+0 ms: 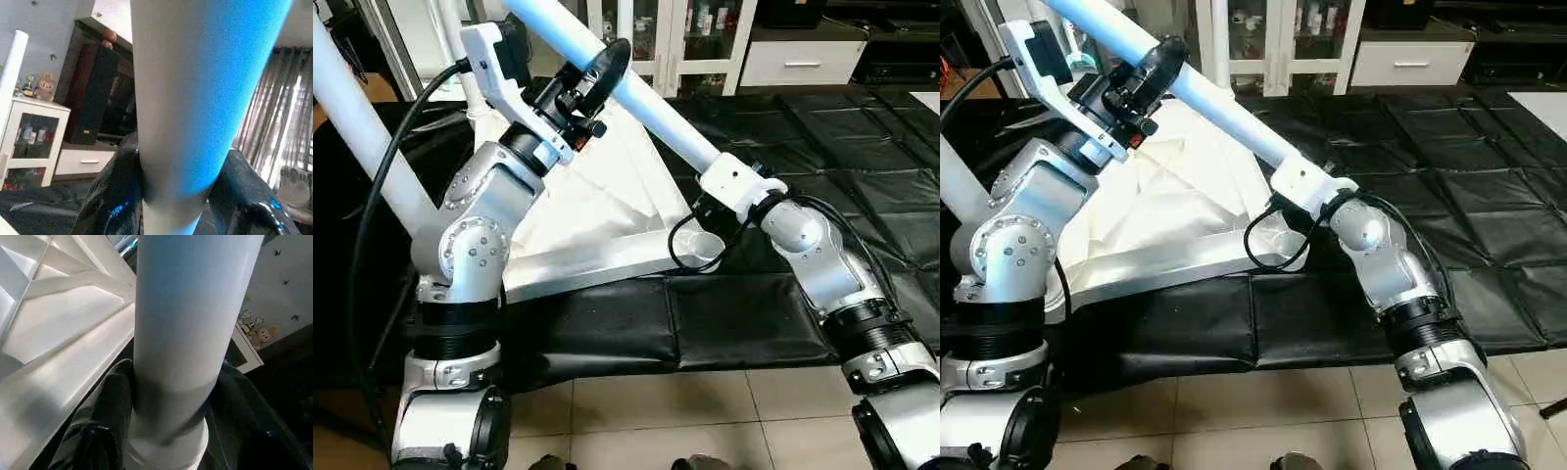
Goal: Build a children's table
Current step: Insert table leg to table base
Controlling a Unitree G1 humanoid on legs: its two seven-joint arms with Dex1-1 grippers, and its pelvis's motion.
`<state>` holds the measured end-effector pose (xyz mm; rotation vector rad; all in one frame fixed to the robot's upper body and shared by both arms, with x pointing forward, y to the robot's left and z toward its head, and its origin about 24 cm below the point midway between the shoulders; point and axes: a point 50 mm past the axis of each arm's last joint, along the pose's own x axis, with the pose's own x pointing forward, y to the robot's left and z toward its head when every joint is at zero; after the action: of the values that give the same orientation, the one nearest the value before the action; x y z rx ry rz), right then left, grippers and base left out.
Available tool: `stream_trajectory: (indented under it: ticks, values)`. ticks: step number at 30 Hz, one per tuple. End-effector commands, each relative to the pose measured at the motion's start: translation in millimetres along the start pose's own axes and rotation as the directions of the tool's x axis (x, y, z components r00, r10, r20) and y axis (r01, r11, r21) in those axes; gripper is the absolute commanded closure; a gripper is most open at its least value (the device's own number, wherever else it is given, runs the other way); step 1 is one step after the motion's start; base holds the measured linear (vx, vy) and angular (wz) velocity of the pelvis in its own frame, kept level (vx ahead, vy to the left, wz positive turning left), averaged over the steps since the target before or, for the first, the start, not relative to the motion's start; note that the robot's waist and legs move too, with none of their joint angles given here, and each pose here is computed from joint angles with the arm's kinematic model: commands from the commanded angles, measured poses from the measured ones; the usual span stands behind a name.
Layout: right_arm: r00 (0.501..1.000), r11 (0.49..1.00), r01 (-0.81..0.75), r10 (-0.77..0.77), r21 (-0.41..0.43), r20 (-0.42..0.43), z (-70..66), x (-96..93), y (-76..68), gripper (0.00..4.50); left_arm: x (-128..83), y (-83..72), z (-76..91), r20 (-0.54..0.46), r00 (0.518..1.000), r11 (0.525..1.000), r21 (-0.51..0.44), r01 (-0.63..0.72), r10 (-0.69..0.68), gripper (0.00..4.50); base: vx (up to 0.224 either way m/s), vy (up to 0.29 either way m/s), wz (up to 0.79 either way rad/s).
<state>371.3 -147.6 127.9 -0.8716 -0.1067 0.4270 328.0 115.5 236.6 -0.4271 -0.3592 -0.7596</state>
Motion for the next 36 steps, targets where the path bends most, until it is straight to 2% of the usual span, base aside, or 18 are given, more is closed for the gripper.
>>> stream_trajectory:
  ticks: [1, 13, 14, 16, 19, 22, 36]
  values:
    - [0.999, 1.0, 0.021, -0.021, -0.016, 0.029, 7.4, 2.7, -11.2, 2.57, 3.5, -8.8, 6.6, 0.019, 0.998, 0.998, 0.002, 0.061, -0.061, 2.98, 0.0, 0.0, 0.0]
    - [0.998, 0.999, 0.038, -0.038, 0.002, 0.049, 9.6, 3.8, -10.4, 2.61, 4.2, -7.9, 7.0, 0.013, 0.998, 0.998, 0.01, 0.06, -0.061, 2.98, 0.0, 0.0, 0.0]
    - [0.998, 0.999, 0.024, -0.025, 0.024, 0.059, 10.1, 4.0, -8.8, 2.61, 4.2, -8.5, 6.4, 0.011, 0.998, 0.998, 0.01, 0.063, -0.063, 2.98, 0.0, 0.0, 0.0]
    - [0.998, 0.999, 0.028, -0.03, 0.025, 0.061, 10.5, 3.8, -9.2, 2.05, 4.2, -8.6, 6.4, 0.012, 0.998, 0.998, 0.011, 0.063, -0.064, 2.98, 0.0, 0.0, 0.0]
    - [0.998, 0.999, 0.044, -0.045, 0.004, 0.053, 9.9, 4.0, -11.3, 1.71, 4.4, -8.4, 6.7, 0.013, 0.998, 0.998, 0.012, 0.063, -0.063, 2.98, 0.0, 0.0, 0.0]
    - [0.997, 0.997, 0.068, -0.067, -0.047, 0.041, 8.7, 5.0, -14.3, 1.62, 4.3, -8.7, 7.2, 0.013, 0.998, 0.998, 0.012, 0.067, -0.067, 2.98, 0.0, 0.0, 0.0]
    - [0.999, 0.996, 0.041, -0.038, -0.074, 0.038, 7.6, 8.5, -11.8, 1.62, 4.0, -10.8, 8.8, 0.014, 0.996, 0.997, 0.005, 0.083, -0.083, 2.98, 0.0, 0.0, 0.0]
